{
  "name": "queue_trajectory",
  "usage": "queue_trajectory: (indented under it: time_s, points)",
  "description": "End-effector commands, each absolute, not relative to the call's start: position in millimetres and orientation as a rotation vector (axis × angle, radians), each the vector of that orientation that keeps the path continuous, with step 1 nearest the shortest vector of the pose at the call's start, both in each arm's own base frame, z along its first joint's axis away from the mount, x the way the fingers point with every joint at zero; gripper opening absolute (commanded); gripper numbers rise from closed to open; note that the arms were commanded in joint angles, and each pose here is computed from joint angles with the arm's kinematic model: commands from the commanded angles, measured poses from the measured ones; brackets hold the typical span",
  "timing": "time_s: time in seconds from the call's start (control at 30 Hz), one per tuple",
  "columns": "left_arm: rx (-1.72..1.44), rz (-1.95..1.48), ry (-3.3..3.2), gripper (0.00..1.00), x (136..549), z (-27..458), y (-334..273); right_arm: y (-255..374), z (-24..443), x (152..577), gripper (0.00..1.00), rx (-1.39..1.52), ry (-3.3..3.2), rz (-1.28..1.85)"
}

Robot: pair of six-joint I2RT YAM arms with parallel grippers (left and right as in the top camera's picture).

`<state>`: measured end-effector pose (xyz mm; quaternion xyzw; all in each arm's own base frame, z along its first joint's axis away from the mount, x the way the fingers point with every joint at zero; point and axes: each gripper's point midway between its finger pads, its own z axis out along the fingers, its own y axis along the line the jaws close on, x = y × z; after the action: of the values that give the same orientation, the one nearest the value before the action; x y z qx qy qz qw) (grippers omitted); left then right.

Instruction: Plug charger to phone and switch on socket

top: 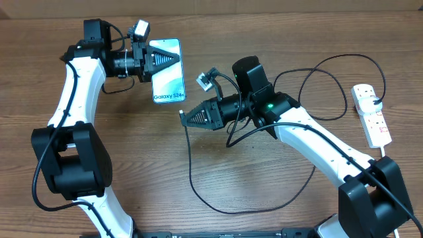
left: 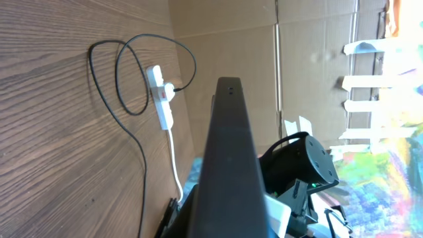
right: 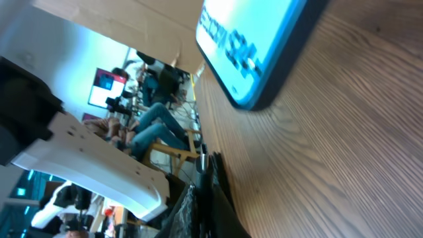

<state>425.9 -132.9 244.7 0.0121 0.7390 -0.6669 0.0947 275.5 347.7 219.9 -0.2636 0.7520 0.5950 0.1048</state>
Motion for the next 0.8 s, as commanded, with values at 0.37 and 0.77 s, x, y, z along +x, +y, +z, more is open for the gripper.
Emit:
queue_trajectory:
  time_s: [0.37, 0.77]
  points:
    - [0.006, -2.134, 2.126, 0.04, 421, 260, -134, 358, 239, 274, 0.04, -0.705, 2.214, 1.849]
    - [-0.013, -2.145, 2.134, 0.05, 421, 260, -134, 373, 244, 282, 0.04, -0.611, 2.212, 1.805]
